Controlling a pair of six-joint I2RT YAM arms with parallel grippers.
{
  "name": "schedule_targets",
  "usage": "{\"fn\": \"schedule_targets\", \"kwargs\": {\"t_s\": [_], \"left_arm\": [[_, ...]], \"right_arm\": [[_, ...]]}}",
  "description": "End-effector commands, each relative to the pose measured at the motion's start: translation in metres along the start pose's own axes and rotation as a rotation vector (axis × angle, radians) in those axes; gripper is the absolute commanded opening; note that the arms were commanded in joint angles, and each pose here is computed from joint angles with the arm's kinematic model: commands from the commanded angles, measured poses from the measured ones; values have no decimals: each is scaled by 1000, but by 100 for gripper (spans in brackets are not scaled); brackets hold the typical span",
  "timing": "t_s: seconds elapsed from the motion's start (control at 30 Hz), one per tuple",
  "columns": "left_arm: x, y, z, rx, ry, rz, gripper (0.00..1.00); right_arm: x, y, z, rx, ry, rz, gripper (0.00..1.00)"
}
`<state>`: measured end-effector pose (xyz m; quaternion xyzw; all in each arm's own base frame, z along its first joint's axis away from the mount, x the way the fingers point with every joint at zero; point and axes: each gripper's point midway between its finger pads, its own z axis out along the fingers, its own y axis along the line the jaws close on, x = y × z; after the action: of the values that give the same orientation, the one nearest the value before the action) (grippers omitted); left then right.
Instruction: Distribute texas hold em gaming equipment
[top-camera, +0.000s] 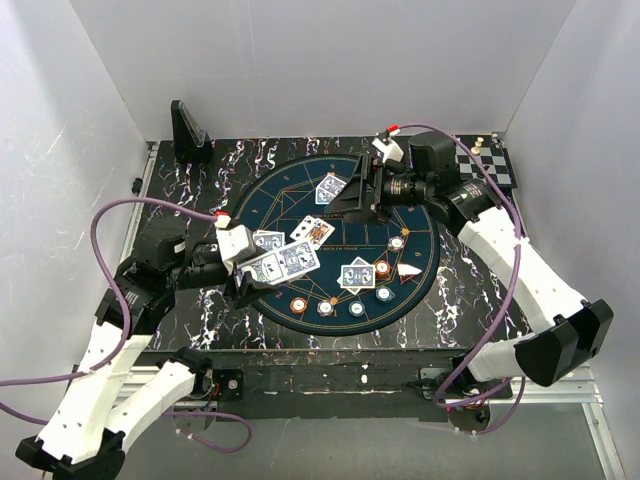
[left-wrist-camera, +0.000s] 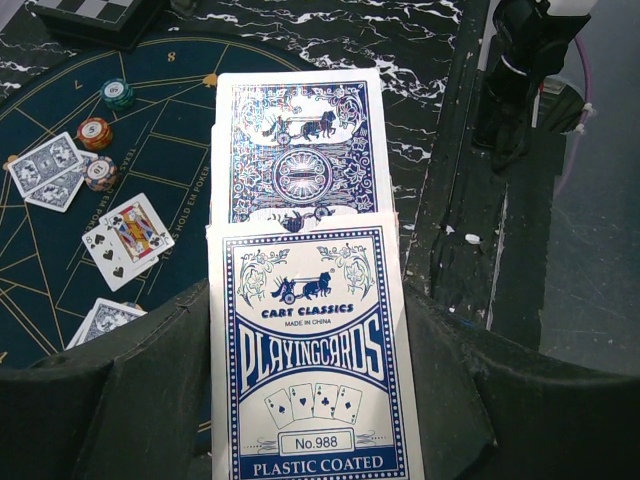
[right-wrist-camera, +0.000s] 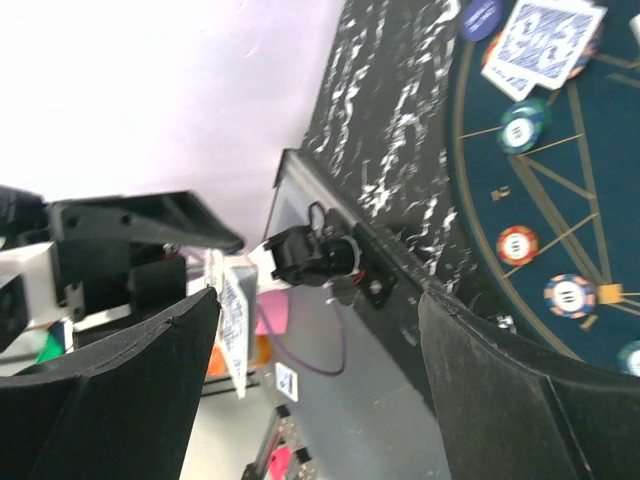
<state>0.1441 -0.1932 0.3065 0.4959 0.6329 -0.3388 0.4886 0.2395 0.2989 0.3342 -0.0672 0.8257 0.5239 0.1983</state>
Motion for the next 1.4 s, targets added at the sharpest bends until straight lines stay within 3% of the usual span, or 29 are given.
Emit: {"fn": "schedule_targets", "kwargs": {"t_s": [0.0,0.27,0.6,0.77,1.03,1.37], "left_arm": [[-1,8,4,-20,-9,28,9],[-6,18,10,-34,-15,14,9],[-7,20,12,-39,-15,6,9],[-8,20,11,-38,-19,12,9],[-9,19,11,-39,-24,10,8],[-11,17,10,-35,-36,9,8]], "right_arm": [[23,51,-8,-188,81,-31,88],[62,53,18,-156,220,-40,90],[79,46,37,-147,276,-25,91],[83,44,44,-154,297,-10,84],[91,39,53,-146,335,11,60],[84,37,39,-122,298,5,52]]}}
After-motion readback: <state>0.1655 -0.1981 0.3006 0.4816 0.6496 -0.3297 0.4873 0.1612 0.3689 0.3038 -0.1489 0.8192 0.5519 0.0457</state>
